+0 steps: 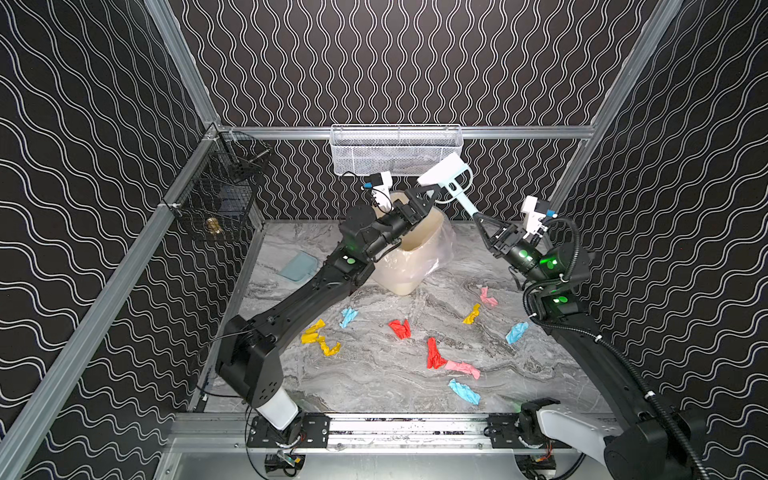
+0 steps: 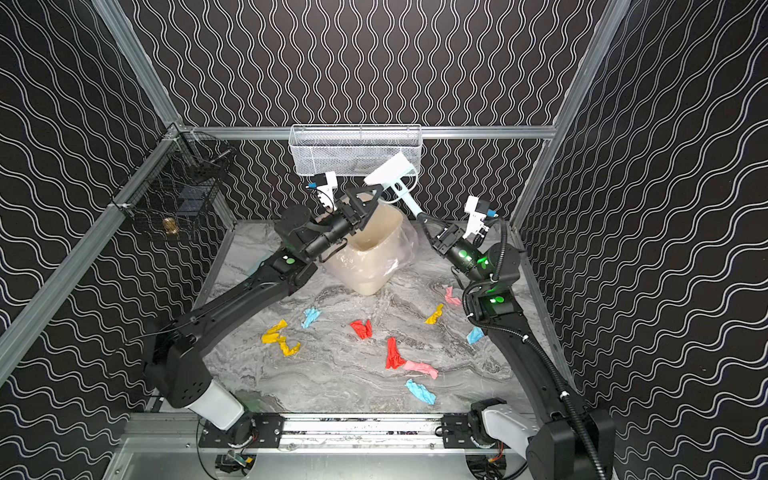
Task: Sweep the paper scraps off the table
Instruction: 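Lower the opened left gripper toward the dustpan while the right holds the brush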
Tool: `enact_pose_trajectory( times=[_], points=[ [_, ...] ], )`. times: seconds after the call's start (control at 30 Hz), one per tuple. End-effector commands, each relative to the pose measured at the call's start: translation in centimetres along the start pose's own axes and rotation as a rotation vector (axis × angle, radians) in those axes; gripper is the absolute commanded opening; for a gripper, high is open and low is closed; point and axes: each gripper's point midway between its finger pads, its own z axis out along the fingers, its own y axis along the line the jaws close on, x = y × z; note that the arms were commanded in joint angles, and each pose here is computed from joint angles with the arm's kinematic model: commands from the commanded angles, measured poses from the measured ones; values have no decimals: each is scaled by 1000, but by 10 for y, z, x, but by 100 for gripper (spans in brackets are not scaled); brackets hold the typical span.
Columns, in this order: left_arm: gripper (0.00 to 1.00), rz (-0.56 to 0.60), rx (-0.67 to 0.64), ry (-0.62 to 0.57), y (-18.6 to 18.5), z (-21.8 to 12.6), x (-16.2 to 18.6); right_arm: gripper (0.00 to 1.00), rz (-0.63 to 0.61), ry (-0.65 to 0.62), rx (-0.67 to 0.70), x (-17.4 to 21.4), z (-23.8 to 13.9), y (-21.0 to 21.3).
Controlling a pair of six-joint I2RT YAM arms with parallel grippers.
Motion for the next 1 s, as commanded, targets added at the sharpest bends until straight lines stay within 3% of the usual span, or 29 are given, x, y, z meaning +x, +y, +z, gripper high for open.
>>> enact_pose_trajectory(
  times=[0.0, 0.17, 0.4, 0.7, 0.97],
  points=[
    [99, 66, -131, 43, 22, -17, -2, 0, -45, 10, 24, -8, -6, 4],
    [99, 168, -440, 106, 61, -63, -18, 0, -132, 22, 131, -29, -23, 4],
    [99, 177, -831, 147, 125, -148, -45, 0, -181, 8, 284, -46, -55, -13],
    [99, 89, -1273, 171, 199, -253, -66, 0, -195, -40, 427, -58, -77, -37],
    [99, 9, -1515, 241, 281, -290, -68, 0, -179, -61, 499, -63, -87, -54]
  ],
)
